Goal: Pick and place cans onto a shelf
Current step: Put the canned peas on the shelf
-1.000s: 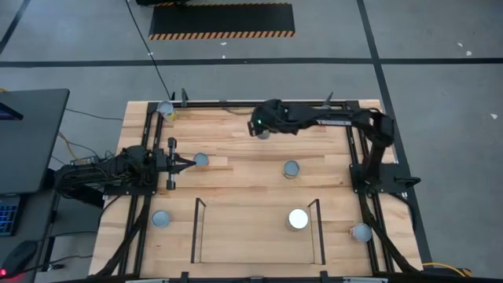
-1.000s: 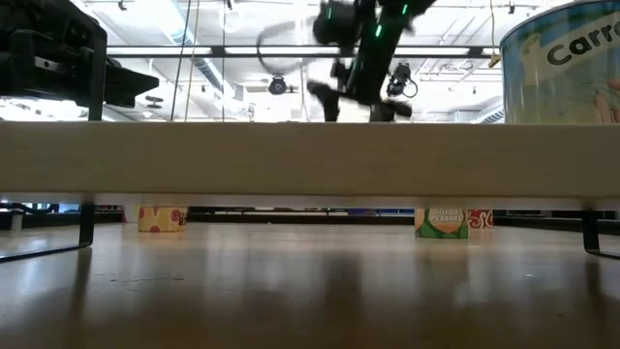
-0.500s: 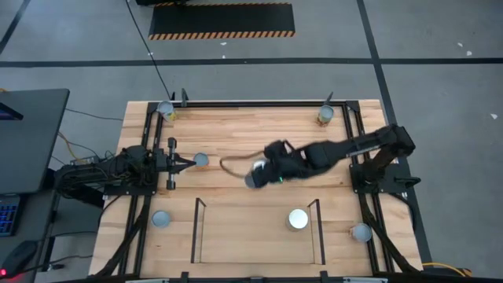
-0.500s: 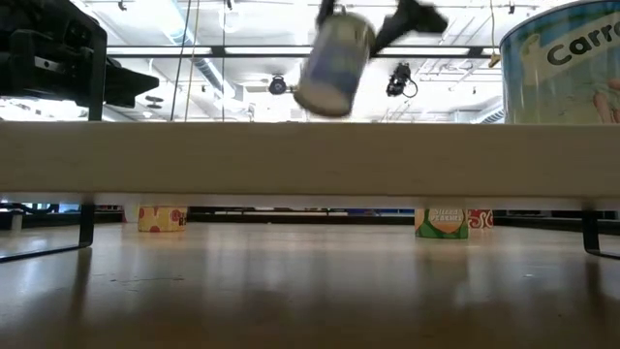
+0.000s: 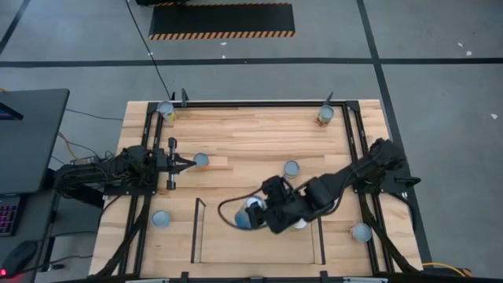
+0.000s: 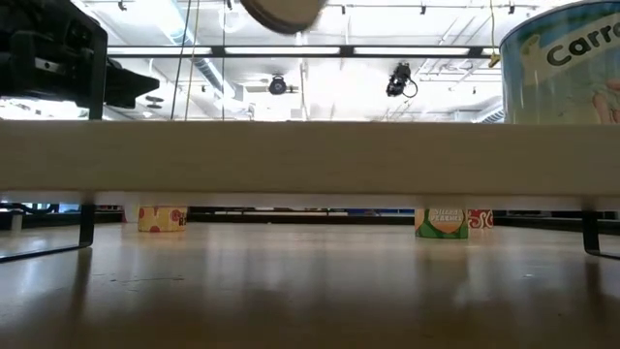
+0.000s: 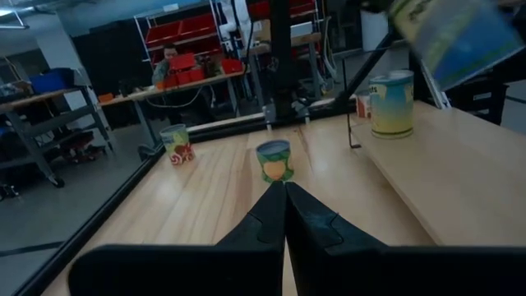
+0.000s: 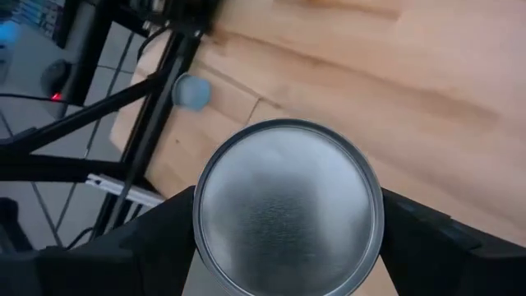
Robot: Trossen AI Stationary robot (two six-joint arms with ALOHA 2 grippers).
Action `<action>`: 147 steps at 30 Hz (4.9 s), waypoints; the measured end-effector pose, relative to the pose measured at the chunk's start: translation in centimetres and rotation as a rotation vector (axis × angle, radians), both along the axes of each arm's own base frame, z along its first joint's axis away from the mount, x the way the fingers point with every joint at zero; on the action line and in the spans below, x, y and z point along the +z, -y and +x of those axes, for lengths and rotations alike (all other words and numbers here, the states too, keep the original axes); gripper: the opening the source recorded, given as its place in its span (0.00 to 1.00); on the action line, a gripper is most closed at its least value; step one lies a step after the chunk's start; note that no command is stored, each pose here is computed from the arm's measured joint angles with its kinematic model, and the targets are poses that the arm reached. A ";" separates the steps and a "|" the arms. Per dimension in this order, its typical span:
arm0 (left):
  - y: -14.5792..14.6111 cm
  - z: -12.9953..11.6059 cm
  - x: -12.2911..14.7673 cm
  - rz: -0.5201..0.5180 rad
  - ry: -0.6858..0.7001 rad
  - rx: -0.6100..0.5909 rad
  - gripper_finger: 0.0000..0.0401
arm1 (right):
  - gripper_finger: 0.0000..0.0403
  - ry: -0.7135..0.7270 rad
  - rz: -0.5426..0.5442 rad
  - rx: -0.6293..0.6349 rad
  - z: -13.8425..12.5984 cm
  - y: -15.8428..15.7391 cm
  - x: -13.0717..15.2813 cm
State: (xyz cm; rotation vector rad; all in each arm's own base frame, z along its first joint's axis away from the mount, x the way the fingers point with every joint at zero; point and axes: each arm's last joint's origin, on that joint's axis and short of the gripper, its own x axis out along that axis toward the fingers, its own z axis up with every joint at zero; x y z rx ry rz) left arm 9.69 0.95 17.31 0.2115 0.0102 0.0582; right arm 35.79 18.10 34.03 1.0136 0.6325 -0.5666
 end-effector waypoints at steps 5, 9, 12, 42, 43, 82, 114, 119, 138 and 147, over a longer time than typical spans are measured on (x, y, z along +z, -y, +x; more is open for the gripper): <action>0.0 0.0 0.0 0.000 0.000 0.000 0.03 | 0.81 0.025 0.058 -0.008 1.9 -2.2 0.3; 0.0 0.0 0.0 0.000 -0.002 0.000 0.03 | 0.81 0.027 0.154 -0.001 3.3 -4.4 -0.2; 0.0 0.0 0.0 0.000 -0.002 0.000 0.03 | 0.81 0.008 0.210 -0.001 4.1 -5.9 -1.0; 0.0 0.0 0.0 0.000 -0.003 0.000 0.03 | 0.81 -0.444 0.172 -0.239 -5.7 -11.4 -2.8; 0.0 0.0 0.0 0.000 -0.002 -0.001 0.03 | 0.81 -0.444 0.163 -0.240 -5.5 -11.2 -2.9; 0.0 0.0 0.0 0.000 -0.002 0.000 0.03 | 0.90 -0.685 0.089 -0.145 -5.0 -10.1 -6.7; 0.0 0.0 0.0 0.000 -0.001 -0.001 0.03 | 0.86 -0.524 0.313 0.049 0.5 -8.4 -6.7; 0.0 0.0 0.0 0.000 -0.002 0.000 0.03 | 0.86 -0.539 0.321 0.050 0.4 -8.4 -6.9; 0.0 0.0 0.0 0.000 -0.002 0.000 0.03 | 0.86 -0.702 0.238 0.078 -2.7 -6.9 -3.3; 0.0 0.0 0.0 0.000 -0.001 0.000 0.03 | 0.86 -0.765 0.302 0.052 -2.6 -7.8 -5.7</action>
